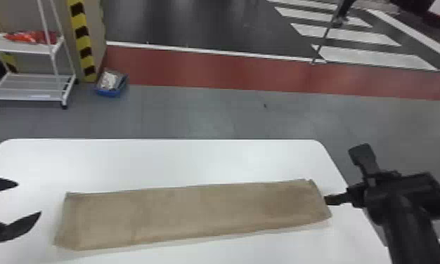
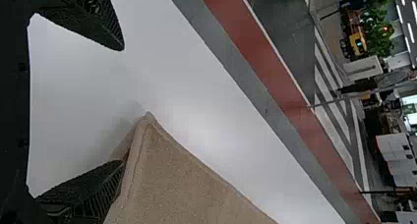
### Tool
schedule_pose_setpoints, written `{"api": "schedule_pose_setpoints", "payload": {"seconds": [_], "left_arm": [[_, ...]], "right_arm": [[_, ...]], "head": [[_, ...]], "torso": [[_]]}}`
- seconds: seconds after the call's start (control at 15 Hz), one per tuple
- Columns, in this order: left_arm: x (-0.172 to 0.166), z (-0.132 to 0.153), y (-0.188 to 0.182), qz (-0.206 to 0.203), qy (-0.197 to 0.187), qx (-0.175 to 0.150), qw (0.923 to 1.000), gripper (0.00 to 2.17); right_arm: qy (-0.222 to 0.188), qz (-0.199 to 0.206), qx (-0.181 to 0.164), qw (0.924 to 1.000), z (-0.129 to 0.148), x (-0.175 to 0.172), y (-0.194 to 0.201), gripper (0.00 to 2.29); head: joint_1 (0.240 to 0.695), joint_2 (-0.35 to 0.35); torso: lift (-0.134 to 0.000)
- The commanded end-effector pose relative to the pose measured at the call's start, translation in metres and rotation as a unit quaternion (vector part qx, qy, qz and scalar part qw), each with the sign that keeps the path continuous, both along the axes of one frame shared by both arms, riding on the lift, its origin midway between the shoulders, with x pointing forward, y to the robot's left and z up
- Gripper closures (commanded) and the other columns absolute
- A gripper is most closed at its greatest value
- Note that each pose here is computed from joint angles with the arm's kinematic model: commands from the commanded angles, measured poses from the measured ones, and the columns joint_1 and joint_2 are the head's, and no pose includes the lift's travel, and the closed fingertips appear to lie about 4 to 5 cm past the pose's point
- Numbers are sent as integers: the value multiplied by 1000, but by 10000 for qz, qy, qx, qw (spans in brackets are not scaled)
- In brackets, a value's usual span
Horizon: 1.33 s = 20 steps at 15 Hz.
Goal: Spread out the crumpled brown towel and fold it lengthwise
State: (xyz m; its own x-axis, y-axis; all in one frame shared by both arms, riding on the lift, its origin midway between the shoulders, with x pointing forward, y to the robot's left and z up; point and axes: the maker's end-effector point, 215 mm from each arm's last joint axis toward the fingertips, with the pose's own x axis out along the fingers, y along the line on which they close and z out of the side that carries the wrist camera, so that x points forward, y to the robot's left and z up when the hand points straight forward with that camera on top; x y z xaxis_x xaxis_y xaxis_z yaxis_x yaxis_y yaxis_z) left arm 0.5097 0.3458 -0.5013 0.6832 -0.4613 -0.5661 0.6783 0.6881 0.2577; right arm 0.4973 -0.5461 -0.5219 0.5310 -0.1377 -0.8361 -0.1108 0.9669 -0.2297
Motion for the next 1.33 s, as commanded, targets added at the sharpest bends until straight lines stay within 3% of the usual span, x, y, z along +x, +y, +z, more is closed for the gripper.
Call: {"api": "schedule_pose_setpoints", "payload": {"seconds": [0.0, 1.27], "left_arm": [[-1, -1, 2, 57, 48, -40, 10000, 80], [-5, -5, 6, 94, 58, -23, 9999, 83]], "right_arm": [[21, -46, 35, 10000, -1, -2, 0, 36], [26, -102, 138, 9998, -8, -9, 1, 49]], "head": [[695, -219], [695, -216]], "torso": [[0], [0]]}}
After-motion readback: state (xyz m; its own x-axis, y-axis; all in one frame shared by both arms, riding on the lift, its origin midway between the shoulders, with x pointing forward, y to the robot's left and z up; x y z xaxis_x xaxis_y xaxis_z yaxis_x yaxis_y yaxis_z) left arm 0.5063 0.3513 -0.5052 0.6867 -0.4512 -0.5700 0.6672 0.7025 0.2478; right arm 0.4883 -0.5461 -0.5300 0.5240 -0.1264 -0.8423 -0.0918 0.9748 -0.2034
